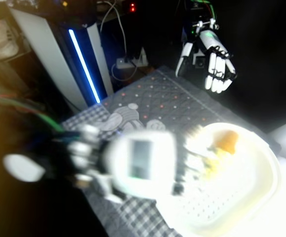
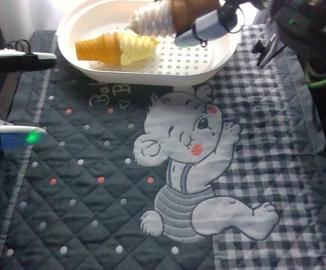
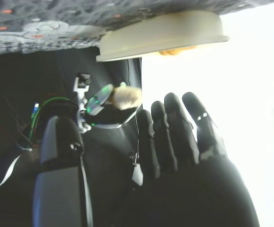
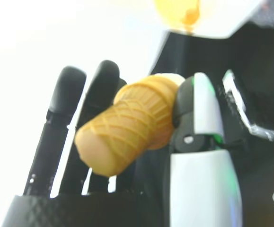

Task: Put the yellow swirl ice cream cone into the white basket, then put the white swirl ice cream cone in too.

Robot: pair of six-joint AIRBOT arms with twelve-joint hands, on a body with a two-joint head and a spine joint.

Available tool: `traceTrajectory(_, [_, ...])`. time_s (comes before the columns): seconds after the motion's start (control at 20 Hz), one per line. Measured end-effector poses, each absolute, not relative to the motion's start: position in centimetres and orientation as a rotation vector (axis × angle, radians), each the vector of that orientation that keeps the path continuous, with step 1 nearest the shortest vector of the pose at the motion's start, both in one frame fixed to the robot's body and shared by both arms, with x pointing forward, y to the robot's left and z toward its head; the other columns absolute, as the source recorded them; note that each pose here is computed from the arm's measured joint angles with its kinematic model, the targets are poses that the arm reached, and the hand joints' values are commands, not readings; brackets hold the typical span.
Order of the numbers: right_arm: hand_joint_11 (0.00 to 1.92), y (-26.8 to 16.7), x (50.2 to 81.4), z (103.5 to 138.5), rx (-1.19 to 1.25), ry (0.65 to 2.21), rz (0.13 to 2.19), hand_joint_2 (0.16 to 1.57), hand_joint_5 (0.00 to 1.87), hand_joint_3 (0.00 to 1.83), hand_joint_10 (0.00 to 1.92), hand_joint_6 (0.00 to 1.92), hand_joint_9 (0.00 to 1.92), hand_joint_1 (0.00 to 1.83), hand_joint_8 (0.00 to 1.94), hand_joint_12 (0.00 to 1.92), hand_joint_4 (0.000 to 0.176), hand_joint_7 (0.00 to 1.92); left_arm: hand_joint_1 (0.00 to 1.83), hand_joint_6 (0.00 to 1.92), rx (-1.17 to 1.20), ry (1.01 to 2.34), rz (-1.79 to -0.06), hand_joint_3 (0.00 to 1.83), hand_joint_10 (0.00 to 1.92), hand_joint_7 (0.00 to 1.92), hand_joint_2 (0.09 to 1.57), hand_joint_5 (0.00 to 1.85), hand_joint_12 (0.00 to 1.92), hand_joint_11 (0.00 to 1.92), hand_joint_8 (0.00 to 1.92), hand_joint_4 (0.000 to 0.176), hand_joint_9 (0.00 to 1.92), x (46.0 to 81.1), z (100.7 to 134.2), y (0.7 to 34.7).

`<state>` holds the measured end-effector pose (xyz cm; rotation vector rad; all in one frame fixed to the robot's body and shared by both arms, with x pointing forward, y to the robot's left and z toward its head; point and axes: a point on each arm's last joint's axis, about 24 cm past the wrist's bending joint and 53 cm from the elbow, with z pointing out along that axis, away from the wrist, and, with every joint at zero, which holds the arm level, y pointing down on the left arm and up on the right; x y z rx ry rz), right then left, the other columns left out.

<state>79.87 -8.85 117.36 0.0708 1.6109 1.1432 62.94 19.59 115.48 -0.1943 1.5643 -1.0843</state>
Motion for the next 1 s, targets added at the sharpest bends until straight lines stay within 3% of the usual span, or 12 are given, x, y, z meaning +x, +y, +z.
traceTrajectory(0.05, [0.37,-8.6,80.2,117.1,0.068,1.623,1.128,0.96,0.53,0.0,0.17,0.06,0.72,0.9,0.1,1.15,0.016,0.66,0.91,0.0,-0.194,1.562,-1.093,0.0,0.0,0.53,0.91,0.56,1.1,0.0,0.0,0.0,0.46,62.9,115.5,19.4])
traceTrajectory(0.1, [0.14,-8.4,80.2,116.8,0.06,1.637,1.114,0.91,0.3,0.0,0.04,0.01,0.49,0.76,0.02,1.1,0.09,0.42,0.9,0.0,-0.193,1.56,-1.1,0.0,0.0,0.53,0.91,0.57,1.1,0.0,0.0,0.0,0.47,63.0,115.5,19.2])
traceTrajectory(0.15, [0.03,-8.4,80.3,116.7,0.057,1.642,1.107,0.85,0.07,0.0,0.01,0.0,0.23,0.66,0.0,0.88,0.159,0.17,0.93,0.0,-0.195,1.564,-1.1,0.0,0.0,0.53,0.92,0.56,1.1,0.0,0.0,0.0,0.46,63.0,115.4,19.1])
traceTrajectory(0.2, [0.0,-8.7,80.5,116.7,0.064,1.642,1.101,0.84,0.01,0.0,0.0,0.0,0.13,0.63,0.0,0.74,0.173,0.07,0.94,0.0,-0.195,1.564,-1.1,0.0,0.0,0.53,0.91,0.57,1.1,0.0,0.0,0.0,0.46,63.0,115.3,19.2])
traceTrajectory(0.3, [0.0,-9.8,80.9,116.9,0.079,1.638,1.082,0.83,0.0,0.0,0.0,0.0,0.0,0.62,0.0,0.51,0.176,0.0,0.96,0.0,-0.197,1.558,-1.103,0.0,0.0,0.53,0.9,0.57,1.13,0.0,0.0,0.0,0.47,63.0,115.5,19.2])
traceTrajectory(0.35, [0.0,-10.2,81.0,116.9,0.088,1.641,1.078,0.84,0.0,0.0,0.0,0.0,0.0,0.6,0.0,0.16,0.176,0.0,0.96,0.0,-0.198,1.556,-1.105,0.0,0.01,0.55,0.9,0.58,1.23,0.0,0.0,0.0,0.49,63.0,115.5,19.2])
traceTrajectory(0.4, [0.0,-10.5,81.0,116.9,0.099,1.645,1.082,0.83,0.0,0.0,0.0,0.0,0.0,0.61,0.0,0.03,0.176,0.0,0.98,0.0,-0.199,1.553,-1.107,0.0,0.01,0.56,0.89,0.58,1.28,0.0,0.01,0.0,0.49,63.0,115.5,19.2])
traceTrajectory(0.6, [0.0,-10.3,79.1,118.7,0.112,1.609,1.179,0.83,0.0,0.0,0.0,0.0,0.0,0.67,0.0,0.0,0.176,0.0,0.91,0.0,-0.2,1.512,-1.117,0.01,0.0,0.5,0.91,0.48,1.25,0.0,0.0,0.0,0.43,62.6,116.8,19.6])
traceTrajectory(0.7, [0.0,-9.9,77.1,120.9,0.074,1.551,1.262,0.82,0.0,0.0,0.0,0.0,0.0,0.71,0.0,0.0,0.176,0.0,1.05,0.02,-0.194,1.473,-1.123,0.0,0.01,0.5,0.89,0.53,1.23,0.0,0.0,0.0,0.45,62.4,118.0,20.1])
traceTrajectory(0.9, [0.0,-14.8,73.4,128.3,0.081,1.318,1.359,0.86,0.0,0.01,0.0,0.0,0.0,0.7,0.0,0.0,0.176,0.0,0.93,0.0,-0.188,1.359,-1.129,0.01,0.0,0.43,0.94,0.4,1.13,0.0,0.0,0.0,0.4,61.6,121.2,21.6])
traceTrajectory(0.95, [0.0,-15.5,72.5,129.4,0.068,1.282,1.356,0.87,0.0,0.01,0.0,0.0,0.0,0.73,0.0,0.0,0.167,0.0,0.93,0.0,-0.183,1.333,-1.135,0.01,0.0,0.37,0.94,0.34,1.11,0.0,0.0,0.0,0.39,61.5,121.8,21.8])
traceTrajectory(1.0, [0.0,-15.8,71.3,130.4,0.047,1.247,1.365,0.87,0.0,0.01,0.0,0.0,0.0,0.74,0.0,0.0,0.174,0.01,0.91,0.0,-0.18,1.305,-1.146,0.02,0.0,0.34,0.96,0.3,1.1,0.0,0.0,0.0,0.37,61.2,122.5,21.8])
